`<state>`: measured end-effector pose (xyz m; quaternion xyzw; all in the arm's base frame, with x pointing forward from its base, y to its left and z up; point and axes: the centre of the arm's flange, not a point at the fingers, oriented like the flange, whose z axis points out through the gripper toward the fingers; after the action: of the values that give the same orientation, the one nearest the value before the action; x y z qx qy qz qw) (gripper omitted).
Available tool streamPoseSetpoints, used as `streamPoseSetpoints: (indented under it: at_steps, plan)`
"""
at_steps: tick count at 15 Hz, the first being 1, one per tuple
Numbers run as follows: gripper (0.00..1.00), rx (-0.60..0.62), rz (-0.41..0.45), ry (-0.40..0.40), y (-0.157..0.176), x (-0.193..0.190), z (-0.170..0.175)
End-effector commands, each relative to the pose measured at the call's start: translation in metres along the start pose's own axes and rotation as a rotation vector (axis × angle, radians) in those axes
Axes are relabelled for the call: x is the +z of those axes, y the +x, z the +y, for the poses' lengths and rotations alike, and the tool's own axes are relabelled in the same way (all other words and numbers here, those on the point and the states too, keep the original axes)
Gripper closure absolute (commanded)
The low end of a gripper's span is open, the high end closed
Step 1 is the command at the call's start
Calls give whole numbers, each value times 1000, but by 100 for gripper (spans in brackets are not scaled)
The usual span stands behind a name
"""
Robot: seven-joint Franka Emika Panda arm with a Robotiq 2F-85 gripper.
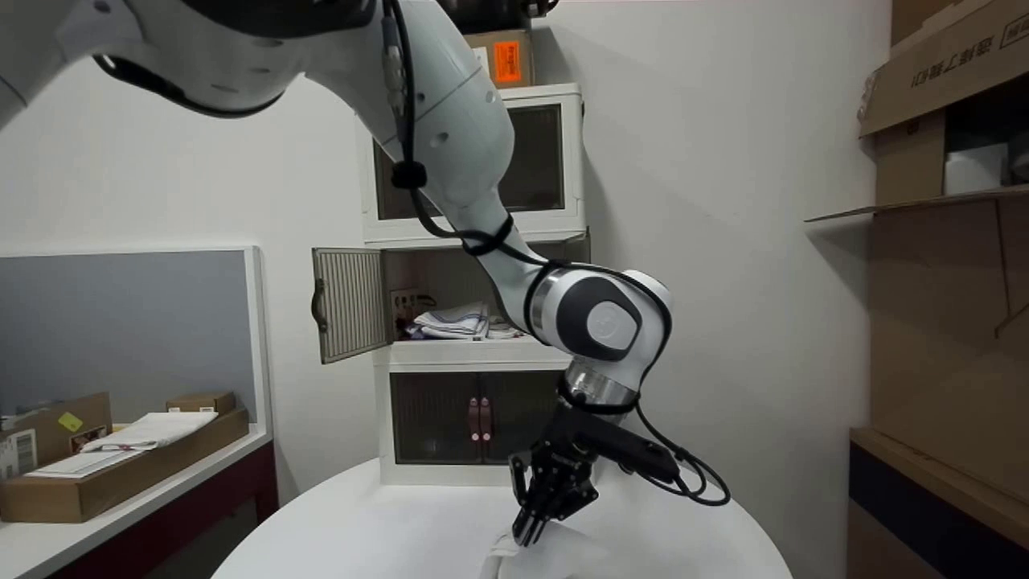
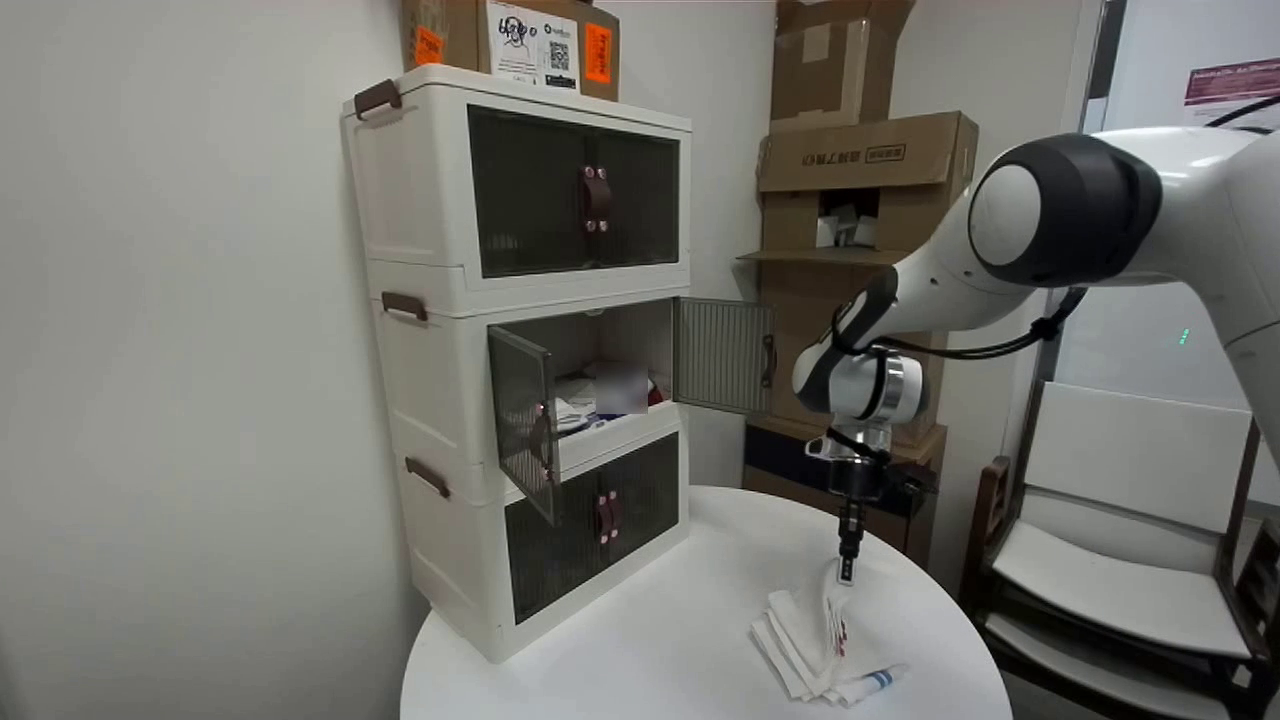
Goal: Move the cloth from the table and place it in the cabinet
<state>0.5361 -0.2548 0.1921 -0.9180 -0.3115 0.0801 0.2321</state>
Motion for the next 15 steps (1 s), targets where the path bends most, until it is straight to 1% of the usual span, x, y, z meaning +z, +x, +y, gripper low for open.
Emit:
streamPoseSetpoints:
  at_steps: [1,3,5,8,10,12,13,14,15]
  plan:
    - [98,18,-15,-67,11,-8,-40]
    - [98,39,-20,-93,16,-5,-46]
    - [98,43,-8,-129,21,-8,-54]
    - [98,11,40,-230,34,-18,-72]
    - [98,-14,70,-301,45,-30,-87]
    - [98,-50,107,-355,55,-48,-106]
    - [98,-63,118,-370,60,-56,-117]
    - [98,-85,113,-357,64,-66,-127]
    - [93,-74,98,-336,66,-51,-94]
